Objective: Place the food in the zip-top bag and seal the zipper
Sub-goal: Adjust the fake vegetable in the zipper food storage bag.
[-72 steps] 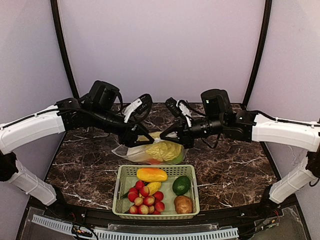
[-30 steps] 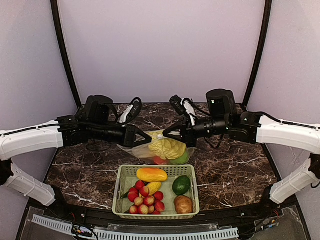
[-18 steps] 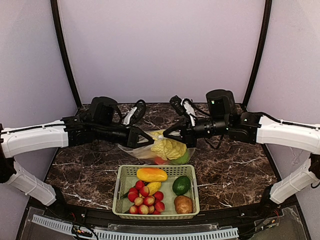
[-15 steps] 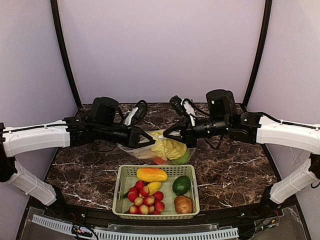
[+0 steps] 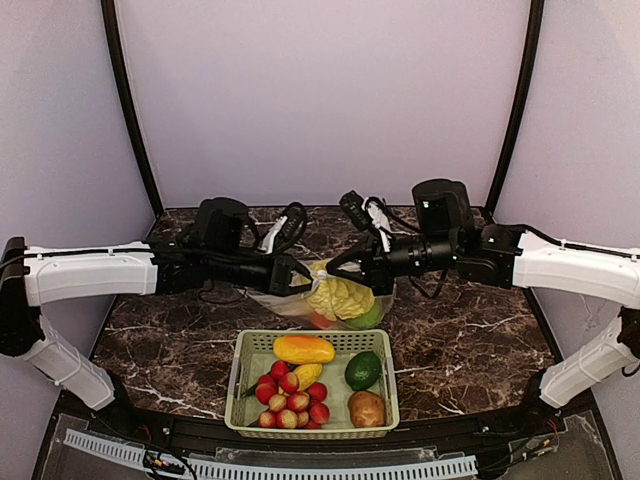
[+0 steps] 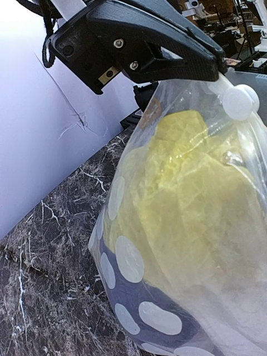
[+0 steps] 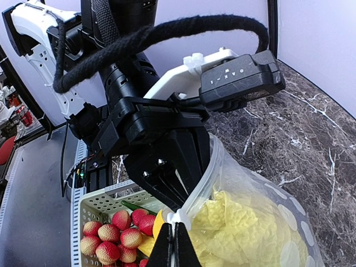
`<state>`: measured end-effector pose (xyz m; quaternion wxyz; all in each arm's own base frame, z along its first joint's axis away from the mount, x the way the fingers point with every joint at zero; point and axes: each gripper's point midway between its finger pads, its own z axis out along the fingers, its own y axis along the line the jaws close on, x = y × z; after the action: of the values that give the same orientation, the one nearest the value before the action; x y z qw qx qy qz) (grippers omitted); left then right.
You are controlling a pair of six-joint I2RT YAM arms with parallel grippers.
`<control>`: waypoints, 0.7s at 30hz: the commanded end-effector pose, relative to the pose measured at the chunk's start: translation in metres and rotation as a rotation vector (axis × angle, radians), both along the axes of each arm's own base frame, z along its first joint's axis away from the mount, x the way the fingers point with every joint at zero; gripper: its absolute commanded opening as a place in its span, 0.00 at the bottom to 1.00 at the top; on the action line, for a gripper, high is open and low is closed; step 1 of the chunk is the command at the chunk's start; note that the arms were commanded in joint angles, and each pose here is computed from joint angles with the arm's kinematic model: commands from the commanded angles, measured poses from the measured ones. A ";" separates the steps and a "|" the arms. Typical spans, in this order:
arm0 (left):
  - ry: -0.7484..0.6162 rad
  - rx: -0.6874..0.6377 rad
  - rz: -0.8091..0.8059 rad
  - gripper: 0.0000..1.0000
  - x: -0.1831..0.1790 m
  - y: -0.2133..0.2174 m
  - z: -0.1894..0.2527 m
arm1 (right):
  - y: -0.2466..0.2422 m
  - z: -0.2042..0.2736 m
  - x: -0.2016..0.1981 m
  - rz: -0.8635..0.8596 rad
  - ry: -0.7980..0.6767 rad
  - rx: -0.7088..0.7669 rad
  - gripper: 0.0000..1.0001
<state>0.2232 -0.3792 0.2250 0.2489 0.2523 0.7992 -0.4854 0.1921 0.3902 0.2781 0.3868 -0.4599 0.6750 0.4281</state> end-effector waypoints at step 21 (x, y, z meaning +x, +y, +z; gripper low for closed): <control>-0.112 -0.011 -0.020 0.21 -0.012 -0.007 0.016 | -0.004 0.021 0.006 -0.059 -0.049 0.088 0.00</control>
<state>0.2230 -0.4000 0.2189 0.2547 0.2569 0.7884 -0.4975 0.1951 0.3881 0.2774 0.3960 -0.4453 0.6790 0.4288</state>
